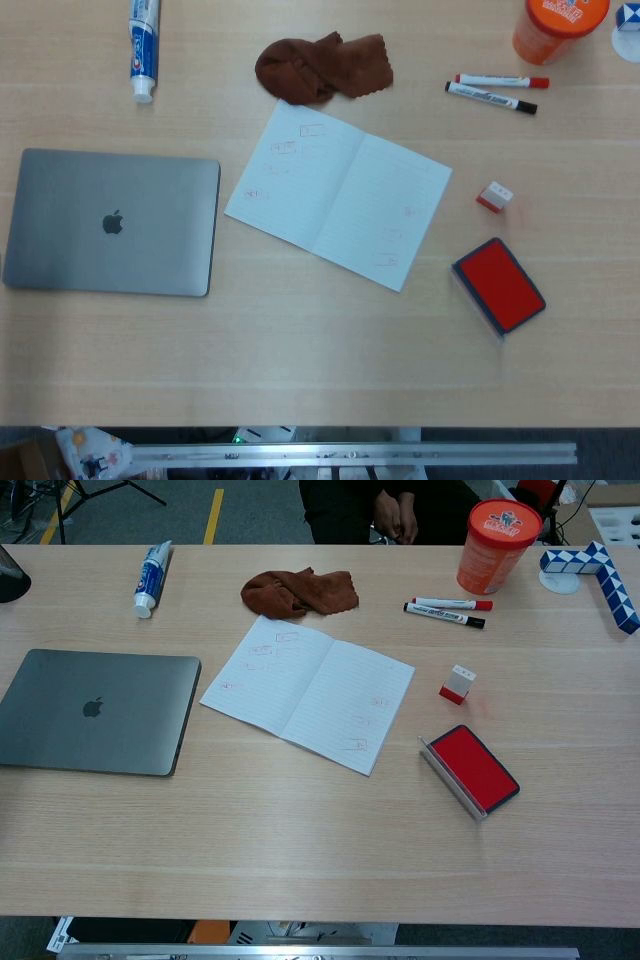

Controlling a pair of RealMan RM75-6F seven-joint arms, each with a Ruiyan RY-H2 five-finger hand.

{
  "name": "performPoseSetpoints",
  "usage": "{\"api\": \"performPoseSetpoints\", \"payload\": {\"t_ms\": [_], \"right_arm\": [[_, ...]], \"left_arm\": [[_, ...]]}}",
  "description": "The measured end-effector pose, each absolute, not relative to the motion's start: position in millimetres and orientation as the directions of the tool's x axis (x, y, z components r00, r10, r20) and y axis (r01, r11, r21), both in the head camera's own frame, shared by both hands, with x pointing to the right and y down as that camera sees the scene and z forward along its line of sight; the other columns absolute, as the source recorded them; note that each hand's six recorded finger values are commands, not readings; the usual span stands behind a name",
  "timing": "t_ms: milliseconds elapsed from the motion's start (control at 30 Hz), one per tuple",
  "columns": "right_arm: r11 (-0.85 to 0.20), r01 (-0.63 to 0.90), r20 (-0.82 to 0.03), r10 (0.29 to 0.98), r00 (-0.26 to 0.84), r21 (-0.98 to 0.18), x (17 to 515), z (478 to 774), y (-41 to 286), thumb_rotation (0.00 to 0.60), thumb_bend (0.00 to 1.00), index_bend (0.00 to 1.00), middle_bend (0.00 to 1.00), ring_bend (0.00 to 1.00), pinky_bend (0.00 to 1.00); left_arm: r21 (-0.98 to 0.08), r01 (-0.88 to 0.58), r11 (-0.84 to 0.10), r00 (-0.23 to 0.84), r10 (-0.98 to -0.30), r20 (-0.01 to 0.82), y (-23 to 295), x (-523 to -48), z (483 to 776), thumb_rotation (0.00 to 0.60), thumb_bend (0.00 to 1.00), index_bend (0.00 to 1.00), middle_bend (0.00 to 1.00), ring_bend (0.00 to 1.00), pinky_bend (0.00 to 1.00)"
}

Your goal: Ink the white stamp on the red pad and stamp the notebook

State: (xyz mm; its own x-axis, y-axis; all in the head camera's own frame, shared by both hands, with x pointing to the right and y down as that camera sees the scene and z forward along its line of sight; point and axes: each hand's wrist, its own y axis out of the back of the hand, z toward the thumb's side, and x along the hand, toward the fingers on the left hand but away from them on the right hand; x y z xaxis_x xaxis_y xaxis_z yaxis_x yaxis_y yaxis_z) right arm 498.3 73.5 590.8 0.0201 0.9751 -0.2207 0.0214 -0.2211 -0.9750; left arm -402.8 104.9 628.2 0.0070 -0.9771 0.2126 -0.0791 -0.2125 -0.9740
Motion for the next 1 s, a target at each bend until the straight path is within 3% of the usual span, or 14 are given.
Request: {"api": "performPoseSetpoints", "payload": {"t_ms": [400,633,1000], "right_arm": [[-0.238,0.023,-0.237,0.971,0.034,-0.971,494.5,592.3,66.5,0.600,0.18,0.21,0.31,0.18,0.29],[-0.272,0.004,-0.271,0.958,0.089,-0.962,473.2,596.1,48.1,0.600,0.18,0.30,0.36,0.21,0.35],[-0.379,-0.037,-0.379,0.910,0.169,-0.925,428.9,632.6,13.4,0.600,0.18,0.35,0.36,0.21,0.35]], "left_arm": [[-0.975,-0.072,-0.210,0.023,-0.978,0.209,103.7,-398.6,627.2,0.600,0.26,0.00,0.00,0.00,0.05],[-0.975,-0.066,-0.210,0.039,-0.977,0.208,104.0,-396.8,625.3,0.600,0.26,0.00,0.00,0.00,0.05],[-0.977,-0.068,-0.204,0.057,-0.978,0.200,104.2,-394.5,621.7,0.600,0.26,0.00,0.00,0.00,0.05]]}}
